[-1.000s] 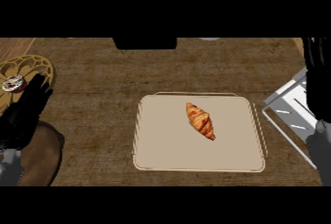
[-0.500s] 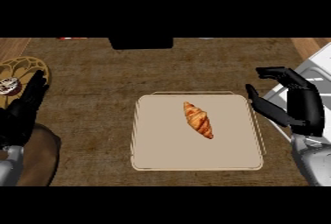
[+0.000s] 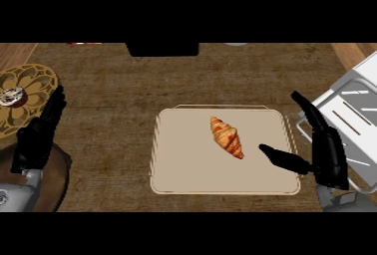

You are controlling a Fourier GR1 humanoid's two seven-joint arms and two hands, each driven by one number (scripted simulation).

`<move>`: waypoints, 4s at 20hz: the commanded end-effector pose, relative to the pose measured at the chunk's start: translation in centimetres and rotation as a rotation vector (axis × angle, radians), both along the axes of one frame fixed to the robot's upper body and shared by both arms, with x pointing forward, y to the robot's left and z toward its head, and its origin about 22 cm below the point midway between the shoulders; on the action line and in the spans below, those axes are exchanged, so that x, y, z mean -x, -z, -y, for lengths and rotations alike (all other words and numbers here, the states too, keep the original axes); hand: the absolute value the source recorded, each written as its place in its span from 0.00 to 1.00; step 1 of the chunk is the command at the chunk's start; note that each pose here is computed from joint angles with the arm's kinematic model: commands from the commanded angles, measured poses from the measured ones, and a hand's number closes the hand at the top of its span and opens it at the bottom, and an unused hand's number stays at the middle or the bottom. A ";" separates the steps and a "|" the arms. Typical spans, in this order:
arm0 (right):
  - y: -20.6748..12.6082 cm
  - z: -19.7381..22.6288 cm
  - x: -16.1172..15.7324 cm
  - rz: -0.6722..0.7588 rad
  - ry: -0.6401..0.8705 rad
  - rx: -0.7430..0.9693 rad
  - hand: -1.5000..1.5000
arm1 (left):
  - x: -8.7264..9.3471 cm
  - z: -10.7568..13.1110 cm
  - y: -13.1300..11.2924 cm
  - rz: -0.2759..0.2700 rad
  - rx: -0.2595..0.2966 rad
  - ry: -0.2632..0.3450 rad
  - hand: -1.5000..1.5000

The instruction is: Pick the croissant from the tray and place it in the tiered basket

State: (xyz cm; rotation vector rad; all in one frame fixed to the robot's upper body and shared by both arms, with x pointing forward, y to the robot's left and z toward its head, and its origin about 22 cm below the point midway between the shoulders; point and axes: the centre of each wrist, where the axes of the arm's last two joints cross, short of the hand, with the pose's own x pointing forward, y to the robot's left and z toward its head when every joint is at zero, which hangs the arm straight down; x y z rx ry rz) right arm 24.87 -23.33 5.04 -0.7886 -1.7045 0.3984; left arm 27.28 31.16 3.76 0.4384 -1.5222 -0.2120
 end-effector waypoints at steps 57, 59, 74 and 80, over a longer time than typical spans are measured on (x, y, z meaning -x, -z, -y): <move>1.3 -17.8 -4.0 -0.752 0.256 0.726 0.00 | 0.4 2.7 1.1 0.001 -0.002 0.033 0.50; 2.8 -17.2 -5.1 -0.747 0.262 0.711 0.00 | -0.9 1.8 1.0 -0.003 -0.006 0.016 0.50; 5.4 -16.0 -7.0 -0.797 0.233 0.676 0.00 | -1.4 3.5 0.7 0.019 -0.016 0.008 0.50; 7.5 -15.2 -7.2 -0.896 0.185 0.669 1.00 | -1.0 -0.2 0.9 0.001 -0.012 0.010 0.50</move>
